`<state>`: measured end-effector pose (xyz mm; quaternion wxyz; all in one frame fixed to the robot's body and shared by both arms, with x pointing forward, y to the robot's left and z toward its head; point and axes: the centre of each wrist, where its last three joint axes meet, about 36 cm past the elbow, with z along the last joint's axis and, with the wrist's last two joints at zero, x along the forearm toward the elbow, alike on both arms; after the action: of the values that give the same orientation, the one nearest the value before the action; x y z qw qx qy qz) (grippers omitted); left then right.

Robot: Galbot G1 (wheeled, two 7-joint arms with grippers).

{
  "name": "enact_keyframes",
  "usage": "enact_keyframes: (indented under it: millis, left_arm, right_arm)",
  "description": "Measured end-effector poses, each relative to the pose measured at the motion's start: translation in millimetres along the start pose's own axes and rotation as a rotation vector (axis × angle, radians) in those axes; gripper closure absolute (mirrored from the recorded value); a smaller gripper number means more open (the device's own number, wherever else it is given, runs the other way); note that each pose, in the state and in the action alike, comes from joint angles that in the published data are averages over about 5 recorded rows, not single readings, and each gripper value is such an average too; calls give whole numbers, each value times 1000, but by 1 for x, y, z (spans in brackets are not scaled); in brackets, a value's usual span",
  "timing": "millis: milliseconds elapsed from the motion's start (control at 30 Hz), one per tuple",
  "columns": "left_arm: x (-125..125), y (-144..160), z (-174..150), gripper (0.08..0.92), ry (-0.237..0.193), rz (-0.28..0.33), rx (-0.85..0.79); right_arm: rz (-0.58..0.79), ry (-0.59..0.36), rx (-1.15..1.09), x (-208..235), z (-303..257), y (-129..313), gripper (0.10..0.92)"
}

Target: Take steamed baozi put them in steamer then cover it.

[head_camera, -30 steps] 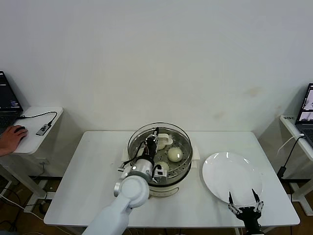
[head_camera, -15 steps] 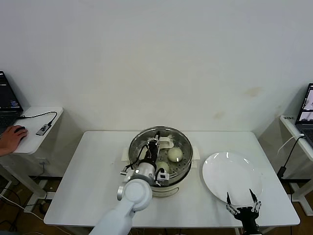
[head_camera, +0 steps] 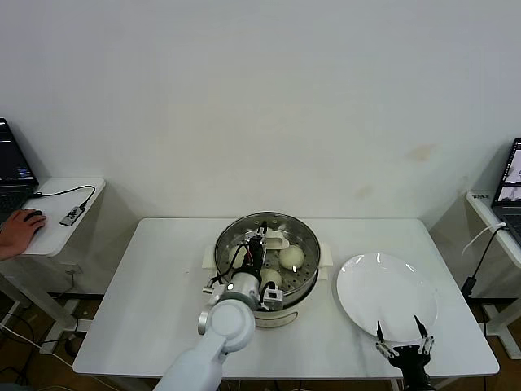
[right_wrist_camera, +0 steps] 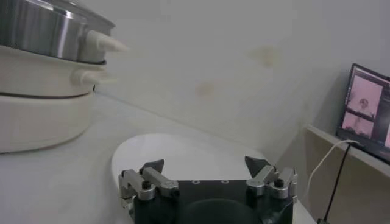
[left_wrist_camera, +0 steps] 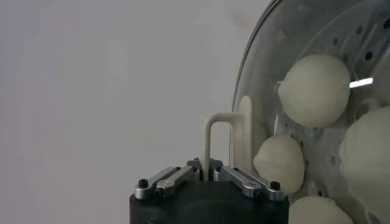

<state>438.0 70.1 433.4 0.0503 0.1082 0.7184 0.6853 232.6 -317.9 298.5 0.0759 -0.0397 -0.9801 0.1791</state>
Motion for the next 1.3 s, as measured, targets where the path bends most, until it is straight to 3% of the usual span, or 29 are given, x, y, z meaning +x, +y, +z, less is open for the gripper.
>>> enact_keyframes:
  millis: [233, 667, 900, 1000, 1300]
  left_arm:
    - [3, -1, -1, 812, 2, 2, -3]
    - [28, 5, 0, 441, -18, -14, 21]
    - [66, 16, 10, 239, -41, -45, 68]
    - [89, 22, 21, 189, -49, -55, 112]
    - [154, 16, 71, 177, -58, -79, 442]
  right_arm:
    - [-4, 0, 0, 0, 0, 1, 200]
    - [-15, 3, 6, 0, 2, 5, 200]
    - [-18, 5, 11, 1, 3, 5, 200]
    - [-22, 1, 11, 1, 3, 6, 200]
    - [-52, -35, -1, 4, -1, 10, 200]
